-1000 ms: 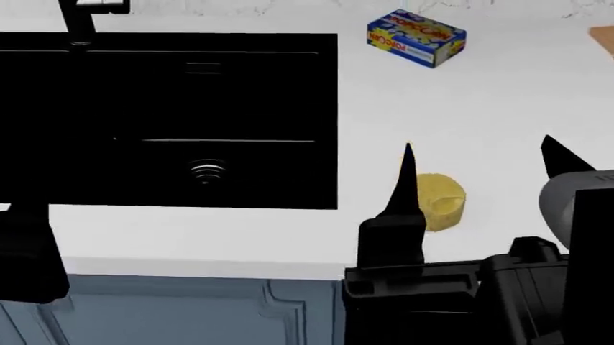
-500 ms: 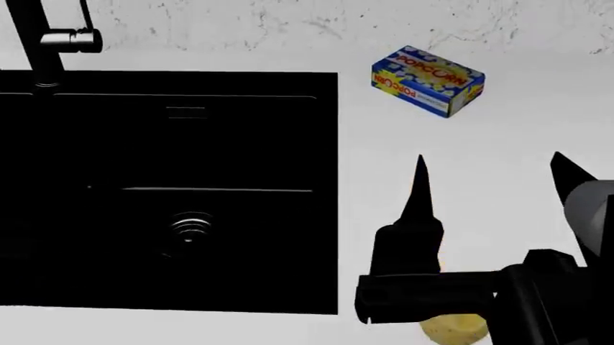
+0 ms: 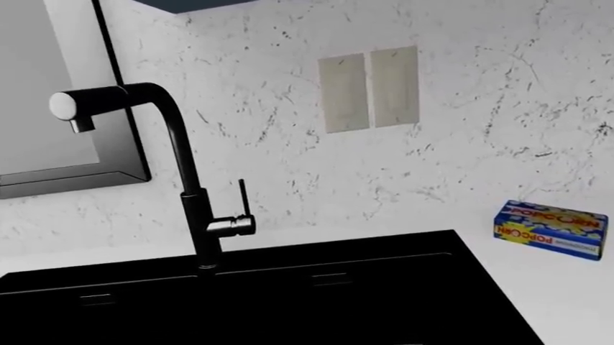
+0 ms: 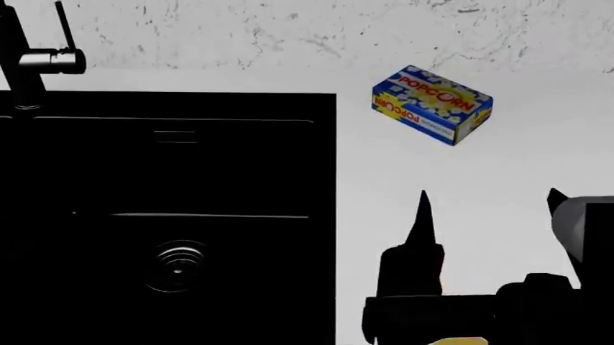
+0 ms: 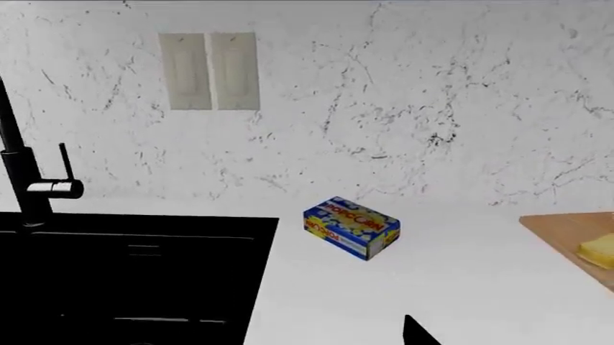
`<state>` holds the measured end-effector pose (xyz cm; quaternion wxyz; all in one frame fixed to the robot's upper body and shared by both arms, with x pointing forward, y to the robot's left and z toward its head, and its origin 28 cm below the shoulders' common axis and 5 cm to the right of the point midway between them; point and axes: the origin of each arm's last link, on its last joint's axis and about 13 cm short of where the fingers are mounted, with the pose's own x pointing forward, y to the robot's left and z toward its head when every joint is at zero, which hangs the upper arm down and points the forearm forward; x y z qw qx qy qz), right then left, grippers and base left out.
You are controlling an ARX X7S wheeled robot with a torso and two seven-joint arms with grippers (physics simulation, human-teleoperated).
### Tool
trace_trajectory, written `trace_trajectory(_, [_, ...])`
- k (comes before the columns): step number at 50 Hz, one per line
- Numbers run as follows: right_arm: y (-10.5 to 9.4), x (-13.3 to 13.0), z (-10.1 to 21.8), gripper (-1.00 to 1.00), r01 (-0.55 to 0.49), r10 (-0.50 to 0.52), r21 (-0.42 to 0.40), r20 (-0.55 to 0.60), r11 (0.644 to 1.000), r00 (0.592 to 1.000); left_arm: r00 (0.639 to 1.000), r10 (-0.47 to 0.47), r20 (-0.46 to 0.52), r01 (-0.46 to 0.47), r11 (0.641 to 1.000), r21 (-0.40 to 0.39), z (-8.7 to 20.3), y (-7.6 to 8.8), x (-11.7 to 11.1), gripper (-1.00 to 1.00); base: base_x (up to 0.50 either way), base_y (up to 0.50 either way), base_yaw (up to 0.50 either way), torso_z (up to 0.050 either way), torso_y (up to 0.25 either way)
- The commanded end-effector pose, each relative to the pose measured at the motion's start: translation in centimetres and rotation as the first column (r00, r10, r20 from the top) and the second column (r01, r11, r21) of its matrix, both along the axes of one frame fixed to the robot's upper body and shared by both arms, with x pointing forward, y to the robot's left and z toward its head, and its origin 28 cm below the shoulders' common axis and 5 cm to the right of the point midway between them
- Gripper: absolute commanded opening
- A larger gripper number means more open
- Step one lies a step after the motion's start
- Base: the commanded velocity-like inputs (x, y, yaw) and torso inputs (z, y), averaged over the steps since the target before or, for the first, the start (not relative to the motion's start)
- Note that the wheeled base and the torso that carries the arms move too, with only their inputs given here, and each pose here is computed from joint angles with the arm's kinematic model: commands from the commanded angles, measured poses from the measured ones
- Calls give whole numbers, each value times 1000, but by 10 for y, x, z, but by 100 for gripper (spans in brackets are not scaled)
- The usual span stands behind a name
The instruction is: Pick up the wedge of cheese and place it on the slice of bread to prepare a simple cheese on bread dish.
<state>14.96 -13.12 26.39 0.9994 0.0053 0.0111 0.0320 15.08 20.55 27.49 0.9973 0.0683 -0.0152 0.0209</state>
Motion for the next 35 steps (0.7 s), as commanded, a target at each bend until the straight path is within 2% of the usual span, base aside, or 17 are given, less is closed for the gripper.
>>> trace_trajectory(1, [-8, -15, 1, 100, -18, 4, -57, -247, 998, 969, 1000, 4, 6, -4, 1000, 1, 0, 0, 0, 100, 0, 0, 0, 0, 0])
trace_trajectory(4, [-12, -25, 2, 100, -29, -2, -108, -282, 994, 959, 1000, 1, 2, -1, 1000, 2, 0, 0, 0, 100, 0, 0, 0, 0, 0])
trace_trajectory(10, [-15, -38, 8, 100, -58, 16, -126, -318, 990, 948, 1000, 0, -1, 0, 1000, 8, 0, 0, 1, 100, 0, 0, 0, 0, 0])
trace_trajectory(17, [-19, -47, 22, 100, -59, 11, -156, -294, 986, 956, 1000, -5, -7, 5, 1000, 8, 1, -1, 1, 100, 0, 0, 0, 0, 0])
trace_trajectory(35, [-23, -64, 24, 100, -101, 35, -159, -372, 982, 928, 1000, -2, -6, 2, 1000, 8, -1, 0, 2, 100, 0, 0, 0, 0, 0])
